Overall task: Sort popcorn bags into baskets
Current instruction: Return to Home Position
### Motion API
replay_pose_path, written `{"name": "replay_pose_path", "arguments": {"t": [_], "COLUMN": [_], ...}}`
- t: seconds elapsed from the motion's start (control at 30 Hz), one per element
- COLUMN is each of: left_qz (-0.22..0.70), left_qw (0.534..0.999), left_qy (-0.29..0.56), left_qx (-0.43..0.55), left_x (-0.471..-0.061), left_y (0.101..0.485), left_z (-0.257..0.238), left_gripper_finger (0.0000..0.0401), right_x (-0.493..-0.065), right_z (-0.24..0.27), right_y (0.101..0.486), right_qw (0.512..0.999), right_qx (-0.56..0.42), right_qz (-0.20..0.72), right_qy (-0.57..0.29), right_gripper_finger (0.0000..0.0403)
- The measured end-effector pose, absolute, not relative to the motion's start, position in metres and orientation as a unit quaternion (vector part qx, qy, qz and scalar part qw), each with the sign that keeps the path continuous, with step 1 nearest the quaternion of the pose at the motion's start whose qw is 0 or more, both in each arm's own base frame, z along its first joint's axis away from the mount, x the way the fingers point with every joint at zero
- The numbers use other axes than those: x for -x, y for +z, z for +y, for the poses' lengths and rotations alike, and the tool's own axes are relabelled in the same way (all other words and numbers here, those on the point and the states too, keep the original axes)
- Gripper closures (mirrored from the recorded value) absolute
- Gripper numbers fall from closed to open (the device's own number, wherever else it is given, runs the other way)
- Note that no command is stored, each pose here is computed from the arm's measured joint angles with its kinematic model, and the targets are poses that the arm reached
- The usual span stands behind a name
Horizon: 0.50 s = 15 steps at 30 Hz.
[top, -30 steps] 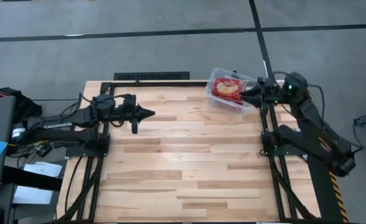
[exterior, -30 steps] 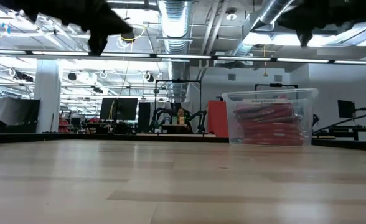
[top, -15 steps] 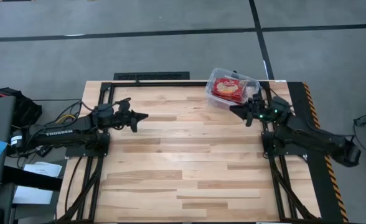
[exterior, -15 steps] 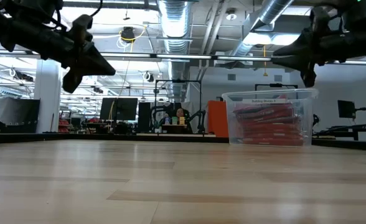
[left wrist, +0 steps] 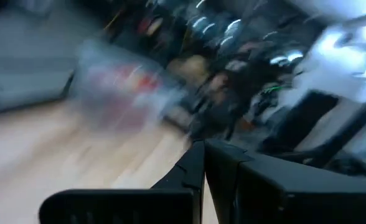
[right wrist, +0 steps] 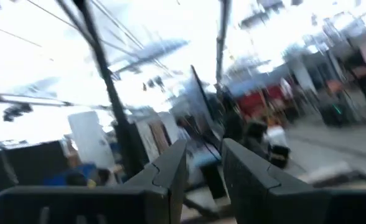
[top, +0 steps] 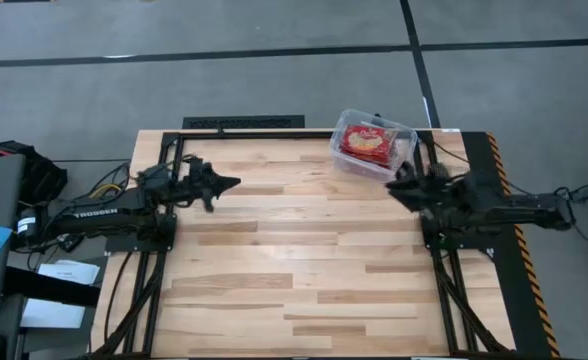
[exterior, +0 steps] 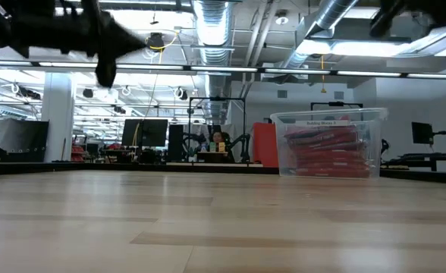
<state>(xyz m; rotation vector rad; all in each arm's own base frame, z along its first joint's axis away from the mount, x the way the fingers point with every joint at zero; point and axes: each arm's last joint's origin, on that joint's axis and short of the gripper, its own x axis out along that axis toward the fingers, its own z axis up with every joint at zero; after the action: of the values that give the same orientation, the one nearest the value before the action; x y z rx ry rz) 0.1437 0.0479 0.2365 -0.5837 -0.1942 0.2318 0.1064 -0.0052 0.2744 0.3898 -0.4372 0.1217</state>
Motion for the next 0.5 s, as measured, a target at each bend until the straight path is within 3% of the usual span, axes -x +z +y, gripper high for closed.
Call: {"name": "replay_pose_path", "arguments": {"t": [0.1, 0.23, 0.4, 0.5], "left_qz": [-0.156, -0.143, -0.095, -0.084], "left_qw": [0.952, 0.959, 0.97, 0.971], "left_qy": [0.096, 0.084, 0.05, 0.052], "left_qx": [0.244, 0.23, 0.219, 0.219], "left_x": [-0.139, -0.133, -0.129, -0.124], "left_y": [0.25, 0.25, 0.238, 0.22], "left_z": [0.05, 0.054, 0.054, 0.051], "left_gripper_finger": [0.0401, 0.0401, 0.0401, 0.0401], "right_x": [-0.084, -0.054, -0.06, -0.078], "right_z": [-0.002, -0.001, 0.0, -0.002], "right_y": [0.289, 0.289, 0.277, 0.256], "right_qw": [0.951, 0.957, 0.98, 0.985], "right_qx": [-0.18, -0.165, -0.106, -0.123], "right_qz": [-0.239, -0.235, -0.165, -0.118], "right_qy": [0.073, 0.042, 0.036, 0.023], "right_gripper_finger": [0.0277, 0.0279, 0.0278, 0.0276]}}
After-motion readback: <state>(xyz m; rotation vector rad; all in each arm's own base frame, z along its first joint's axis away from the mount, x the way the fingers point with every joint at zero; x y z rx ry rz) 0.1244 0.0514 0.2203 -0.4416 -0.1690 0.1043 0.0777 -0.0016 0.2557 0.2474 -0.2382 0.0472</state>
